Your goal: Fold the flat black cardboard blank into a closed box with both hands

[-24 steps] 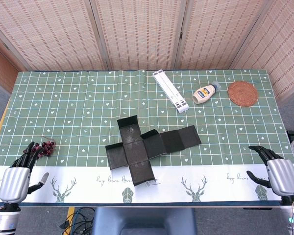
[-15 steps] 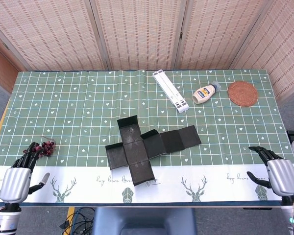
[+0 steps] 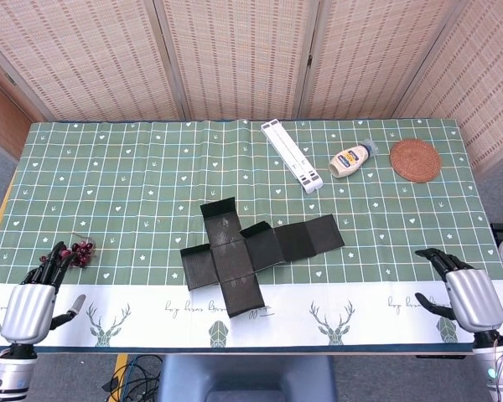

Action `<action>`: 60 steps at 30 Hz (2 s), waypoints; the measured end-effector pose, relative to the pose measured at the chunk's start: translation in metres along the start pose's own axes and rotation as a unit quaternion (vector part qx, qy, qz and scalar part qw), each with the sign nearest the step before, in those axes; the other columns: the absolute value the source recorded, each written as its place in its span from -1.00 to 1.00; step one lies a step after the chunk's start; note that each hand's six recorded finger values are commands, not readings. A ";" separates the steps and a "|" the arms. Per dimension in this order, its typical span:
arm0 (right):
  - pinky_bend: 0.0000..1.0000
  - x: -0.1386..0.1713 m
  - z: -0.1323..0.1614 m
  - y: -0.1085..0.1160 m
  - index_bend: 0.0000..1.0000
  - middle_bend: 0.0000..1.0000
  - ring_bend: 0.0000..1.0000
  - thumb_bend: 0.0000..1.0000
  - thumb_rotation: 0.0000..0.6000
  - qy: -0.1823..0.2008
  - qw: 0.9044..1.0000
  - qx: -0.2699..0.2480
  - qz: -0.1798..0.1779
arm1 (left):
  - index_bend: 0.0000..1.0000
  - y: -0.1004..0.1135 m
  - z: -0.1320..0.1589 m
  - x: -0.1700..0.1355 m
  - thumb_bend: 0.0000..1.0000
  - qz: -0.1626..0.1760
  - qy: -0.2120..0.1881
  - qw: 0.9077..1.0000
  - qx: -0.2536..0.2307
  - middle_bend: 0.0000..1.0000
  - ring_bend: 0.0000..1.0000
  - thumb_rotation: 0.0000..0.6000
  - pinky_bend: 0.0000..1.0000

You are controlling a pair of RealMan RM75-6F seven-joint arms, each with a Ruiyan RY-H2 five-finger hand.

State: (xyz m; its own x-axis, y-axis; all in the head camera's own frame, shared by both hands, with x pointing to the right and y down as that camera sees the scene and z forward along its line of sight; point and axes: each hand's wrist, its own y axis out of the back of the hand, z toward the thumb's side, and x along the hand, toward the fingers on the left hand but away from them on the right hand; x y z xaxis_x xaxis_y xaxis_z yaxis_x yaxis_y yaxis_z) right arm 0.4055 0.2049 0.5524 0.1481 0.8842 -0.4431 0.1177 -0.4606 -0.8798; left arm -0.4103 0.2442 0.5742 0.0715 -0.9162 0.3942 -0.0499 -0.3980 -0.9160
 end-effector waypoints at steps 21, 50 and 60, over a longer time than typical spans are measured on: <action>0.95 -0.126 0.116 -0.053 -1.00 -0.84 0.42 -0.84 1.00 0.074 0.977 0.081 0.181 | -0.74 0.009 0.013 0.006 -0.45 0.003 -0.040 0.999 0.010 -0.96 -0.62 1.00 -0.38; 0.96 -0.222 0.212 -0.151 -1.00 -0.84 0.43 -0.79 1.00 0.085 0.941 0.172 0.280 | -0.74 0.005 0.006 0.006 -0.45 -0.016 -0.038 0.999 -0.007 -0.96 -0.64 1.00 -0.38; 0.99 -0.227 0.217 -0.156 -0.65 -0.44 0.57 -0.60 1.00 0.085 0.943 0.185 0.262 | -0.59 0.001 0.007 0.017 -0.45 -0.012 -0.051 0.999 0.000 -0.90 -0.61 1.00 -0.38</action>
State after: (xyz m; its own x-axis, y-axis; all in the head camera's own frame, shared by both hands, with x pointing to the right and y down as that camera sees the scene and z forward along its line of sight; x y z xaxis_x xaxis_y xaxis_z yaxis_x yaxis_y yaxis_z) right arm 0.1408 0.0933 0.7529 0.2490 0.5033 -0.8274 -0.3621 -0.7440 -0.5615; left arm -0.4022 0.2288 0.5794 0.1747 -0.8969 0.4063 -0.0471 -0.4198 -0.9064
